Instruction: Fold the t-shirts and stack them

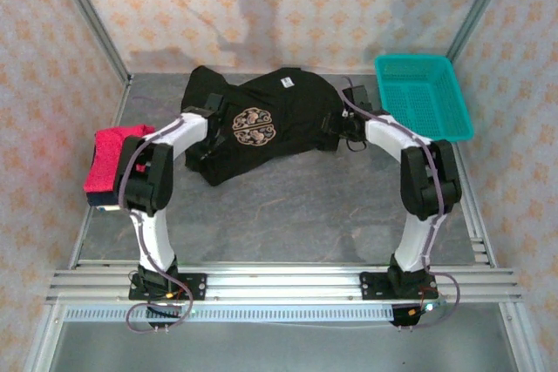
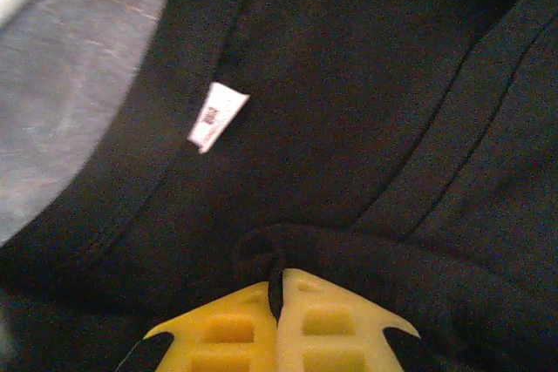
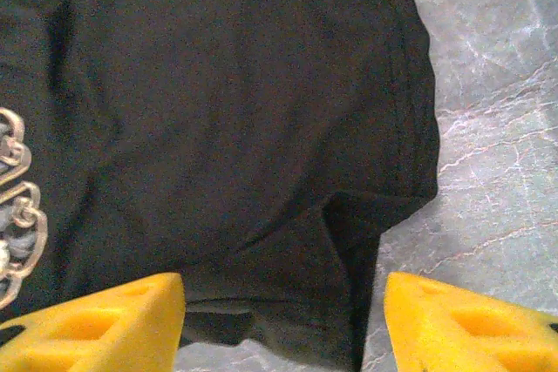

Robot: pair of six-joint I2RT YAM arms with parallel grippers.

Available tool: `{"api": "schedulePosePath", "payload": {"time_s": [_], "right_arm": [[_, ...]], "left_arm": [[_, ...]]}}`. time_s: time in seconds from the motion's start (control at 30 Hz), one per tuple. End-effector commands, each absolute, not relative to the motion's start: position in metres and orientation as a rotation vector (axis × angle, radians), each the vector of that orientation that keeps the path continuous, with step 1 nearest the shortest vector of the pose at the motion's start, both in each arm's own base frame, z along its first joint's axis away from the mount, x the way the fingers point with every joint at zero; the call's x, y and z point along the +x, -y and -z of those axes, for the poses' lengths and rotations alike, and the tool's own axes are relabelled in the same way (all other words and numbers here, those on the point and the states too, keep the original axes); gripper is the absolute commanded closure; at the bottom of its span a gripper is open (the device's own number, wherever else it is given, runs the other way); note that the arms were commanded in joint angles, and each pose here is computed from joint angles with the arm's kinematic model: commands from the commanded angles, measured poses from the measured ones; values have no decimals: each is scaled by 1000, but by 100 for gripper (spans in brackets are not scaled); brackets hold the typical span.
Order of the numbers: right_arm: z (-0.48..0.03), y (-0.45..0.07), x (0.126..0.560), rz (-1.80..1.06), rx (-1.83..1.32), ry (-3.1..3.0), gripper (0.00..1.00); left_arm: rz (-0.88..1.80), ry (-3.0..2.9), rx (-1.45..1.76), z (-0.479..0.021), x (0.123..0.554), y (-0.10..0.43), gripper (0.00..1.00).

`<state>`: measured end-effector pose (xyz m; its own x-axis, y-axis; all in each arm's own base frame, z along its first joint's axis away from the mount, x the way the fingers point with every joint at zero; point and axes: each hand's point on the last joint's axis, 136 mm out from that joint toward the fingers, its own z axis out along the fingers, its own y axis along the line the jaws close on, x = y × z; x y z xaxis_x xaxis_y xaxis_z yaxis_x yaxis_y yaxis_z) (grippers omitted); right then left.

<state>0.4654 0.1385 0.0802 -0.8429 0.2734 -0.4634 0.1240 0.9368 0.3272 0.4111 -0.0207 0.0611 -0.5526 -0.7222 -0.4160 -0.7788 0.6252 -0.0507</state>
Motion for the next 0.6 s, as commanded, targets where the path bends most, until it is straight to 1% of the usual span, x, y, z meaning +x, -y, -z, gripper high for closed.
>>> {"api": "schedulePosePath", "payload": {"time_s": [0.0, 0.07, 0.2, 0.23, 0.33, 0.4, 0.43, 0.57], "right_arm": [[-69, -146, 463, -417, 338, -2650, 43], [-60, -149, 462, -443, 362, -2675, 45], [-50, -154, 458, -488, 384, -2701, 58], [-49, -154, 457, -489, 386, -2699, 63], [-56, -152, 454, -485, 387, -2686, 87], [-62, -152, 450, -494, 380, -2674, 99], [-66, -153, 447, -510, 374, -2665, 100], [-74, -157, 430, -586, 350, -2660, 100]], "left_arm": [[-246, -2376, -1158, -99, 394, 5, 100], [-240, -2361, -1154, -108, 385, 3, 100], [-217, -2358, -1154, -116, 372, 2, 100], [-213, -2356, -1154, -117, 371, 2, 100], [-219, -2359, -1146, -118, 364, 2, 100], [-223, -2369, -1142, -115, 361, 3, 100], [-223, -2372, -1140, -114, 359, 4, 100], [-234, -2382, -1132, -110, 350, 5, 100]]}}
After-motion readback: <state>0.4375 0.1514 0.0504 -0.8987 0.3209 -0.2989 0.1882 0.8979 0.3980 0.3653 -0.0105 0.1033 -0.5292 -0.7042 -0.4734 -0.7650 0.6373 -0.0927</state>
